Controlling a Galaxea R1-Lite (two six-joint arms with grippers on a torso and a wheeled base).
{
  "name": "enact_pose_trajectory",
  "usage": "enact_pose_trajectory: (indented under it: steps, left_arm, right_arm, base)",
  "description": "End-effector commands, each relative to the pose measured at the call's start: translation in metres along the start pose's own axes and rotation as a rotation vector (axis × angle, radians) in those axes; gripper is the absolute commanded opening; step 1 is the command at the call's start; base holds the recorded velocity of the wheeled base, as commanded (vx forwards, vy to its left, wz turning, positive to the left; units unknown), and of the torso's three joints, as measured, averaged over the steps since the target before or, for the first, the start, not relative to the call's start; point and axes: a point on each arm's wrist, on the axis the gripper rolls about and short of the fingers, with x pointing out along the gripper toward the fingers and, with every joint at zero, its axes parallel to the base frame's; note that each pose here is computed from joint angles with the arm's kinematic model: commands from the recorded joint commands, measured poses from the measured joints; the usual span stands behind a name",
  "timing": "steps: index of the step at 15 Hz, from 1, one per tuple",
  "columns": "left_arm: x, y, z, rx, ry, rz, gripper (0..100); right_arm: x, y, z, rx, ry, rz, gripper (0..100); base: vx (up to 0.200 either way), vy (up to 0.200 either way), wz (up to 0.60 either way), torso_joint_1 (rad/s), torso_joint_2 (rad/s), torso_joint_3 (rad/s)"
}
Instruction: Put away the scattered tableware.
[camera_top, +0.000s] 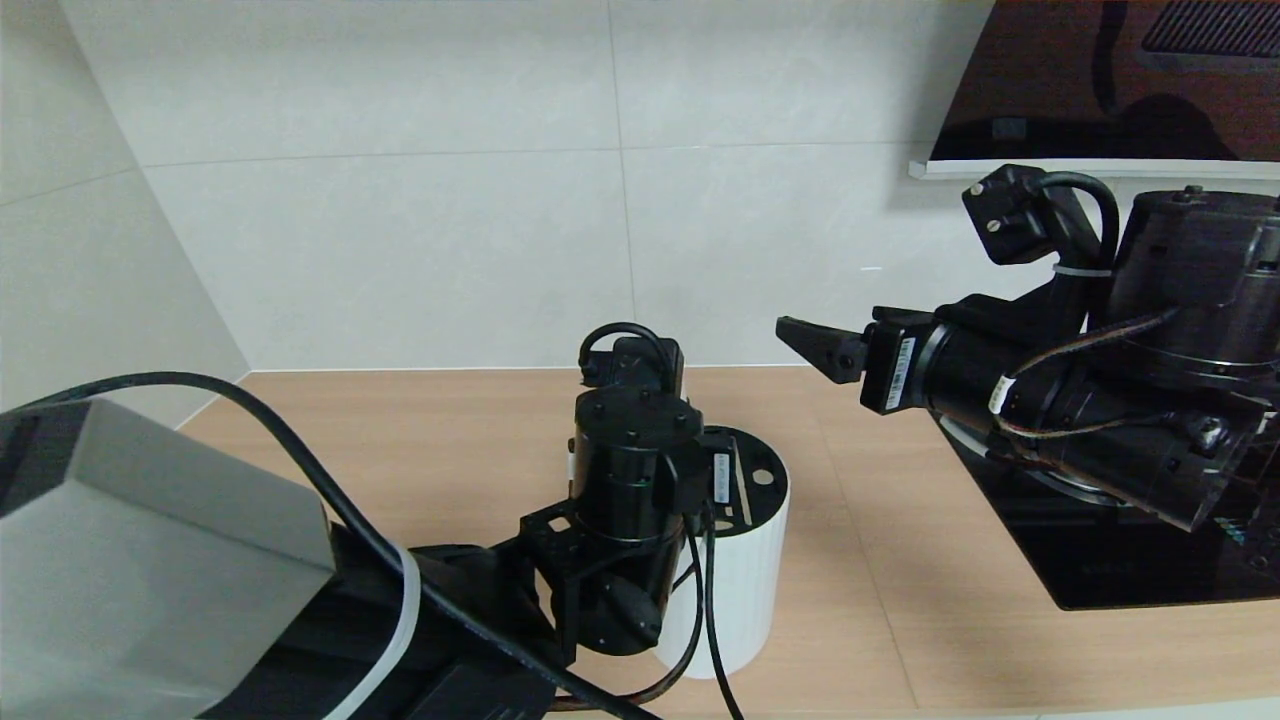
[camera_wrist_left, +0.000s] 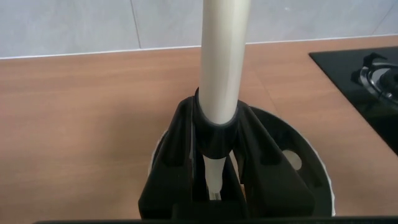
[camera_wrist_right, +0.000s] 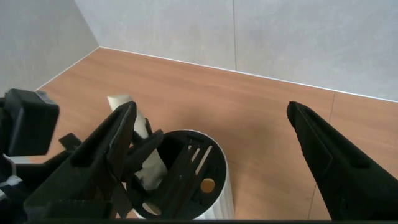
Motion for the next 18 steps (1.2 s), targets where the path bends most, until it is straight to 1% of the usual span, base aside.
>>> enact_pose_trajectory:
  steps: [1, 4, 5, 10, 15, 17, 18]
  left_arm:
    - [0.0, 0.0, -0.001, 0.001, 0.001, 0.0, 0]
    - [0.0, 0.0, -0.001, 0.001, 0.001, 0.0, 0]
    - [0.0, 0.0, -0.001, 0.002, 0.002, 0.002, 100]
    - [-0.002, 0.0, 0.003, -0.005, -0.006, -0.001, 100]
    - [-0.003, 0.001, 0.002, -0.003, -0.003, -0.002, 100]
    - [-0.015, 0.008, 0.014, -0.018, -0.021, -0.013, 100]
    - [-0.015, 0.008, 0.014, -0.018, -0.021, -0.013, 100]
  right_arm:
    - [0.0, 0.0, 0.0, 0.0, 0.0, 0.0, 100]
    - [0.0, 0.0, 0.0, 0.0, 0.0, 0.0, 100]
    - [0.0, 0.0, 0.0, 0.0, 0.0, 0.0, 100]
    - [0.0, 0.0, -0.001, 0.0, 0.002, 0.0, 100]
    - [0.0, 0.0, -0.001, 0.0, 0.002, 0.0, 100]
    - [0.0, 0.0, -0.001, 0.0, 0.002, 0.0, 100]
    - [0.0, 0.0, -0.001, 0.0, 0.002, 0.0, 100]
  base:
    - [0.0, 0.0, 0.0, 0.0, 0.0, 0.0]
    - [0.0, 0.0, 0.0, 0.0, 0.0, 0.0]
    - [0.0, 0.0, 0.0, 0.0, 0.0, 0.0]
    - [0.0, 0.0, 0.0, 0.0, 0.0, 0.0]
    - [0.0, 0.0, 0.0, 0.0, 0.0, 0.0]
    - [0.0, 0.0, 0.0, 0.0, 0.0, 0.0]
    - [0.0, 0.0, 0.0, 0.0, 0.0, 0.0]
